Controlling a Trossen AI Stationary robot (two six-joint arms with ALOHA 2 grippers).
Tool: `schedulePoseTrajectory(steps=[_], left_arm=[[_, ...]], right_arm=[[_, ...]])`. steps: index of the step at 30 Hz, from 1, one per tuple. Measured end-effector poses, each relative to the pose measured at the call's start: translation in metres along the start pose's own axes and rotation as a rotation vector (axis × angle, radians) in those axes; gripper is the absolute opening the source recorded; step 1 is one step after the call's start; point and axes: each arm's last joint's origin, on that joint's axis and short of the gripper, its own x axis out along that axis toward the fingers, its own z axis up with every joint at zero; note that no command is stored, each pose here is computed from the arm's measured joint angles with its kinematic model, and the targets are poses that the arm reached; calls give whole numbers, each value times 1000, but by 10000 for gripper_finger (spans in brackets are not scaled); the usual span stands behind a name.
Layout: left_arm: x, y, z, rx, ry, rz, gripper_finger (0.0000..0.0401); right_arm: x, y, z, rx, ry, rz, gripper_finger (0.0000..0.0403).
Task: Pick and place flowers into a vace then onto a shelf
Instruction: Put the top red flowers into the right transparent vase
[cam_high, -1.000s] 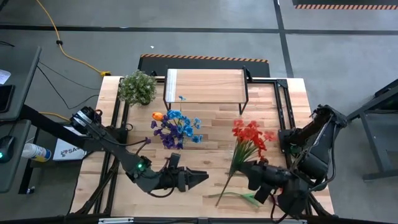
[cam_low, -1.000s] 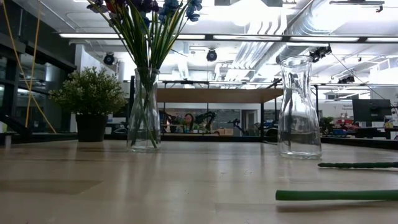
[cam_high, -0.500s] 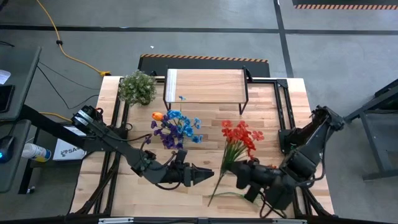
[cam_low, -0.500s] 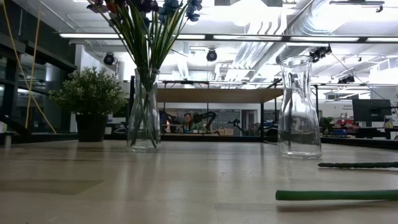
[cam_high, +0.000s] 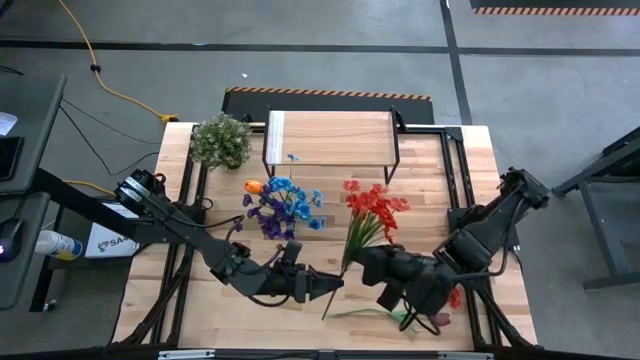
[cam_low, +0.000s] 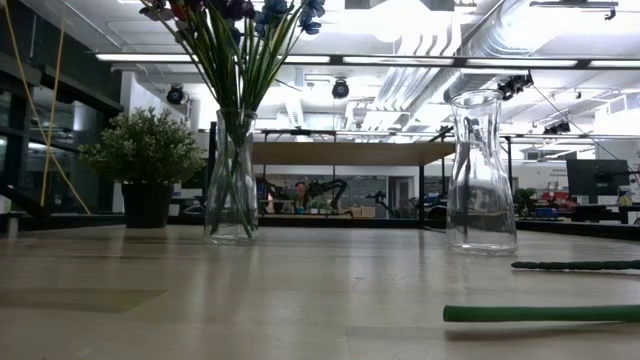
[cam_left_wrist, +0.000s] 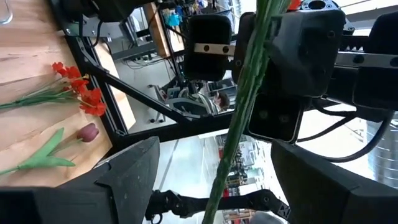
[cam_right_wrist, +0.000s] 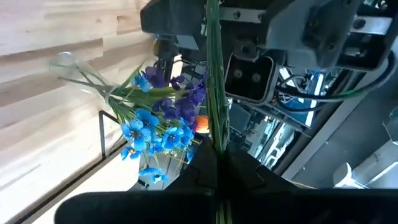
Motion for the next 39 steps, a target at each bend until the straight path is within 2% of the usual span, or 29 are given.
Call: schedulePoseTrajectory(steps=[12, 25, 39], left_arm=[[0, 0, 0, 0, -5, 1, 340], [0, 1, 0, -11, 16, 5, 340], [0, 7, -2, -14, 34, 61, 340]], right_arm=[[6, -3, 3, 10, -41, -14, 0], [16, 1, 13, -8, -13, -8, 0], [16, 0, 14, -1, -19, -14, 0]])
